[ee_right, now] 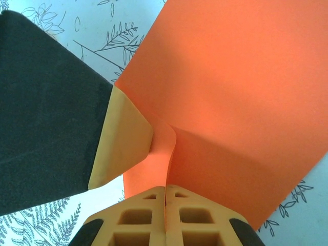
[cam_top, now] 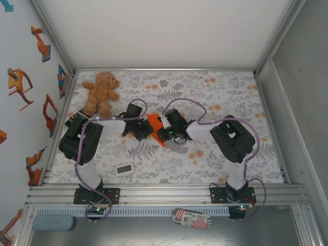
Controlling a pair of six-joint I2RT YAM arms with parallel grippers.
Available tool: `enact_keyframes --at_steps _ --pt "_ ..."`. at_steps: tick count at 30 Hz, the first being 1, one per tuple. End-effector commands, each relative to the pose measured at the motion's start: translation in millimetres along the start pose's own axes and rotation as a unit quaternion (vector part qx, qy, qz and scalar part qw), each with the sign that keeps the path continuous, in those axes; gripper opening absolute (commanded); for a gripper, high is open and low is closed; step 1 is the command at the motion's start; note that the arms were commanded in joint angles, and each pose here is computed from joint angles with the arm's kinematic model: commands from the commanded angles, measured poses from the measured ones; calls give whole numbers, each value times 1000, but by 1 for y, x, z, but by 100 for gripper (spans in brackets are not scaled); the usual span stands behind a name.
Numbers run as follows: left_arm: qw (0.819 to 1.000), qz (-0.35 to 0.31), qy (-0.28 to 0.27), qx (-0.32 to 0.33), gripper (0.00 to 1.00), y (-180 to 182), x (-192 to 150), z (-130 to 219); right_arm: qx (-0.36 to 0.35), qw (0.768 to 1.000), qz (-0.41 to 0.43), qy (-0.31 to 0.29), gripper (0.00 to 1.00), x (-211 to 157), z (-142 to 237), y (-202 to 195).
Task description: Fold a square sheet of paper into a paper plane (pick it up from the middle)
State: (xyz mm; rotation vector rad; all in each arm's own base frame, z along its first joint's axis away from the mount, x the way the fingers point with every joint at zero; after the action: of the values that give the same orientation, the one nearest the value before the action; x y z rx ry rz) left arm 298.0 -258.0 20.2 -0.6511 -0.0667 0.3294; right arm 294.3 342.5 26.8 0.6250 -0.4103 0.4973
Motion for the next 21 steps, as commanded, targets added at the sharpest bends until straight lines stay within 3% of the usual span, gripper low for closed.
enact_keyframes --at_steps 1,7,10,14,17,21 --pt "998 10 11 62 9 29 -6 -8 -17 998 -57 -19 10 17 11 -12" --pt "997 12 12 69 9 31 -3 -12 -35 994 -81 -70 42 44 43 -16" --pt "997 13 14 70 9 30 -2 -14 -56 992 -78 -88 46 49 60 -19" --pt "997 15 12 73 9 29 0 -15 -65 991 -78 -83 42 50 71 -20" --pt "997 18 5 80 9 31 1 -13 -46 994 -76 -56 33 42 67 -14" --pt "996 17 2 83 9 32 2 -13 34 996 -85 -1 15 28 52 8"
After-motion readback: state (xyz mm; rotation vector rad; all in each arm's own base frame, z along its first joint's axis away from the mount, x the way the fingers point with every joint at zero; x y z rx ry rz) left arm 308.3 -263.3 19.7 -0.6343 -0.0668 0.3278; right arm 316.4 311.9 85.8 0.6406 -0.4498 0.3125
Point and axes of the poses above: each hand's point on the last joint's axis, 136 mm out from that joint toward the fingers, its own z axis back along the fingers, its own y axis along the line the jaws close on, x = y × z, the point moved 1 cm from there along z, back along the fingers, and after that the axes turned 1 degree about z, right-handed, at the moved point
